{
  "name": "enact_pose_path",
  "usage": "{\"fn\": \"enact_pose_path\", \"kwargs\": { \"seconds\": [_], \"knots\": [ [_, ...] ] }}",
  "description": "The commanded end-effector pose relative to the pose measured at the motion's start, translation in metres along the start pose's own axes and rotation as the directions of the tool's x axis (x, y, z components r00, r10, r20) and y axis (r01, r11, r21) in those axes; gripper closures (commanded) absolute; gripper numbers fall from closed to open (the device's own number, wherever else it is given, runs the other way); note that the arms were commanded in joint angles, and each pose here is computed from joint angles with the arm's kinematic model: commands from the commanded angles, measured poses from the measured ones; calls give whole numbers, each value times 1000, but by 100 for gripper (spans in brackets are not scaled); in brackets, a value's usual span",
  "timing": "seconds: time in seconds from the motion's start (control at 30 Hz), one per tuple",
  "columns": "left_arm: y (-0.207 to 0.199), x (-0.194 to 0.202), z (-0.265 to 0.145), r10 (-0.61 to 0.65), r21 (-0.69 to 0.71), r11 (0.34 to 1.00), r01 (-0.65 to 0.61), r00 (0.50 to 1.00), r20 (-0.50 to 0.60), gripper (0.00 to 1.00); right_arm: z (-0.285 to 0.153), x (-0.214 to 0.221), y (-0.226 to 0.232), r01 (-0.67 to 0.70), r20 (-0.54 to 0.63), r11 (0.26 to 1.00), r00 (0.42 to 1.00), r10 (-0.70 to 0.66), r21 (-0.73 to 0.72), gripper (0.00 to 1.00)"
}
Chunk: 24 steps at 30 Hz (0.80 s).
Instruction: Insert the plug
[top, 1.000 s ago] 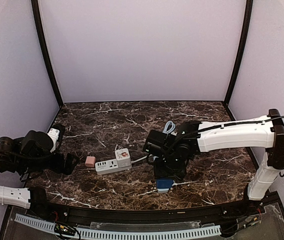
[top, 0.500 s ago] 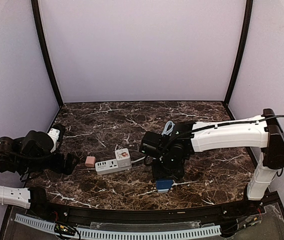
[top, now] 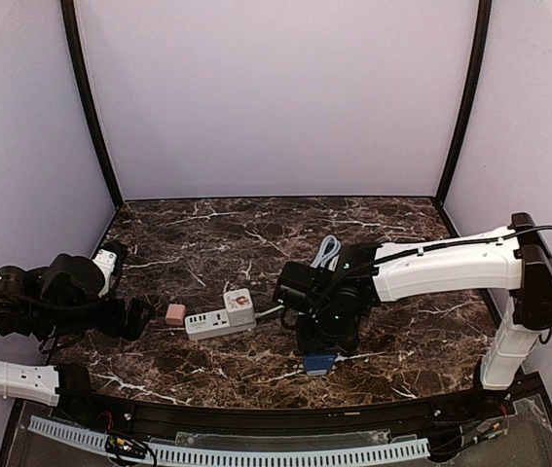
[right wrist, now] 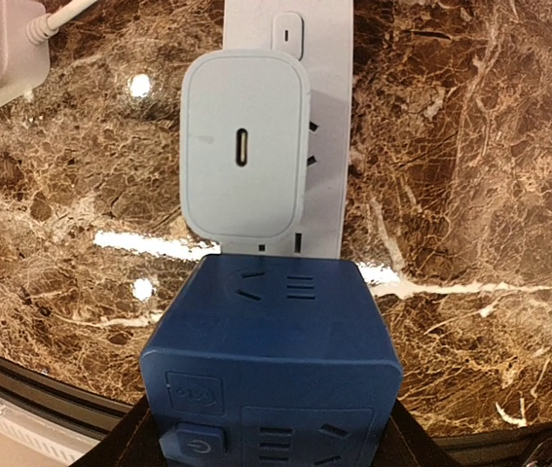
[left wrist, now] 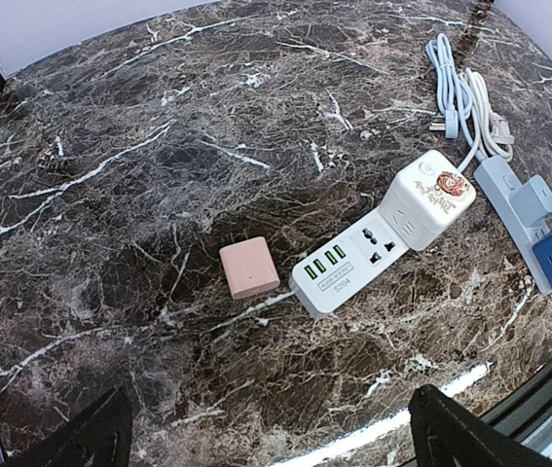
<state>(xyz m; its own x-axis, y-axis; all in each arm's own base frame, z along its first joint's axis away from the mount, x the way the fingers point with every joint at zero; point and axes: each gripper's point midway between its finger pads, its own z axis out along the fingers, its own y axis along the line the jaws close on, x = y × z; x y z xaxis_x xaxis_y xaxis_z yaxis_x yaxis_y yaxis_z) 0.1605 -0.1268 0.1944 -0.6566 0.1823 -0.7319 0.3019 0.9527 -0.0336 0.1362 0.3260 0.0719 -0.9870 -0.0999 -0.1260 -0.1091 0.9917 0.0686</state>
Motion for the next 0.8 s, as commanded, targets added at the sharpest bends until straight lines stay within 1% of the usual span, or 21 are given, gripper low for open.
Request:
{"fn": "enact_pose_path", "kwargs": {
  "seconds": [0.0,0.23,0.37,0.43,0.47,0.57,0.6,0.77],
  "knots": [
    [8,5,-1,6,-27,1000,-7,1000,-13,0,67,32,-27,18,-135,990,991,1,143,100],
    [9,4,-3,-1,-26,1000,1,1000,-4,0,73,33,-27,26,-149,986,989,-2,163,100],
    [10,4,-3,-2,-27,1000,2,1000,-2,0,72,31,-42,50,-157,962,988,-8,267,100],
    [10,4,-3,-1,-30,1000,1,1000,-3,0,70,30,-45,59,-159,955,987,-13,290,100],
    [10,4,-3,-1,-30,1000,1,1000,-3,0,71,30,-43,61,-164,959,986,-15,278,100],
    [10,4,-3,-3,-30,1000,3,1000,-3,0,71,27,-22,74,-164,983,985,-46,166,100],
    [11,4,-3,-3,-30,1000,3,1000,-2,0,70,26,-19,72,-164,986,985,-47,150,100],
    [11,4,-3,-3,-32,999,3,1000,-3,0,69,25,-20,47,-165,988,986,-23,148,100]
  ]
}}
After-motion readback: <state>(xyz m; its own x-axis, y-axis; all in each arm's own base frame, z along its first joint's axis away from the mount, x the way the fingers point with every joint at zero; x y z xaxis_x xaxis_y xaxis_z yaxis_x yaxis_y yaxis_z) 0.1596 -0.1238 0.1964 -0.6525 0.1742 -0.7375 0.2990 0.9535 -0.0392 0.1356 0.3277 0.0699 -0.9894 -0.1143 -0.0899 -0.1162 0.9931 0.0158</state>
